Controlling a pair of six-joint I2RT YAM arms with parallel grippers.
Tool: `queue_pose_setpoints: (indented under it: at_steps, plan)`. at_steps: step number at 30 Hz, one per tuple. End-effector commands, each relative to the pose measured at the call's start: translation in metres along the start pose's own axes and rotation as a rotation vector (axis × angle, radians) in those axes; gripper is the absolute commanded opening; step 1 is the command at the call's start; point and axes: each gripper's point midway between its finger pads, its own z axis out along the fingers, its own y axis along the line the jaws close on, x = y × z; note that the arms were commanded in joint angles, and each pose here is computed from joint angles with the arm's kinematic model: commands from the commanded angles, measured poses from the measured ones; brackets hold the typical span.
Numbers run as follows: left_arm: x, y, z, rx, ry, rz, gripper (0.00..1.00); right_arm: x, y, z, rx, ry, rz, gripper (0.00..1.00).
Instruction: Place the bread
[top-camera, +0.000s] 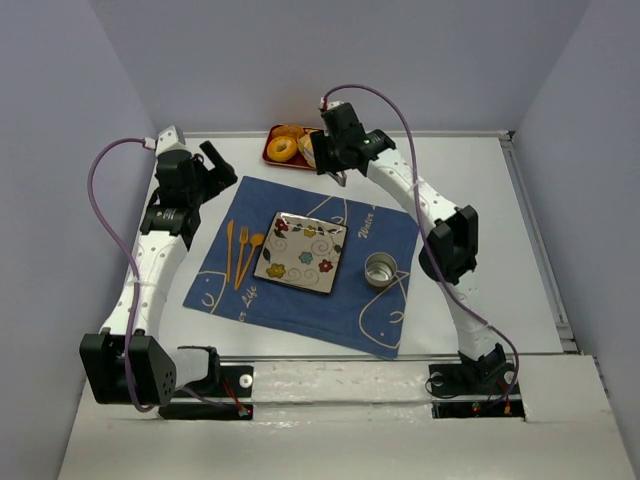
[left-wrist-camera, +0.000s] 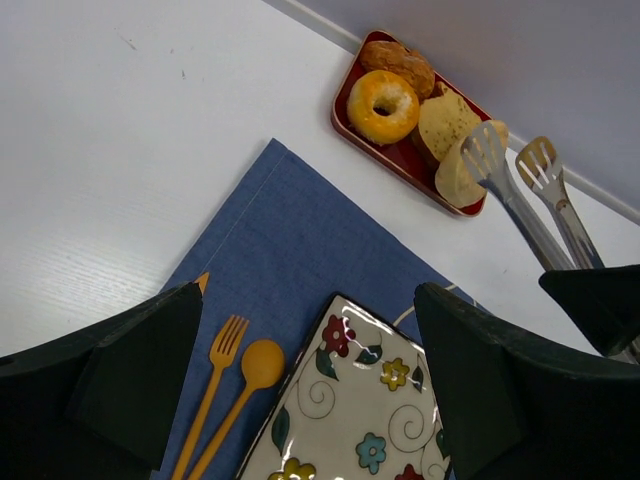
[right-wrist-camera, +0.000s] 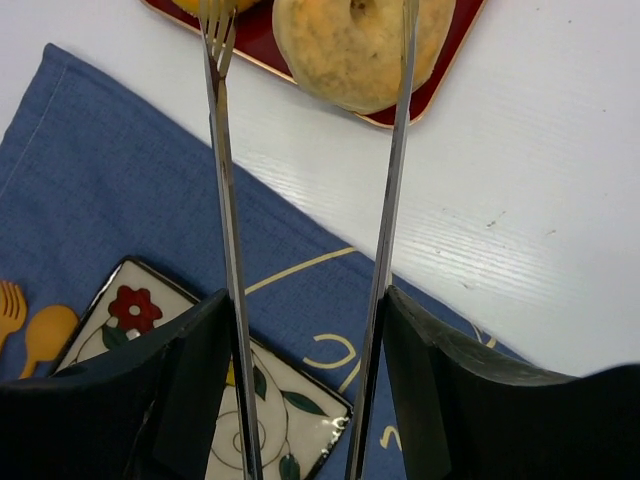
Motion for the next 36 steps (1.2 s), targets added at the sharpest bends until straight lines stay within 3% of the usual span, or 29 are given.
queue_pose_setpoints:
  at_steps: [1, 18, 30, 36]
  plan:
    - [-0.009, -0.004, -0.007, 0.013, -0.039, 0.018, 0.99, -0.016, 0.013, 0.0, 0.004, -0.052, 0.016, 0.65]
    - [-0.01, -0.003, -0.008, 0.001, -0.048, 0.021, 0.99, 0.008, -0.007, 0.039, 0.191, -0.036, -0.014, 0.65]
    - [-0.013, -0.005, -0.016, 0.012, -0.066, 0.018, 0.99, -0.02, -0.02, 0.002, 0.243, -0.112, 0.007, 0.23]
    - [-0.015, -0.009, -0.018, 0.025, -0.071, 0.017, 0.99, -0.057, -0.02, -0.049, 0.188, -0.217, -0.032, 0.17]
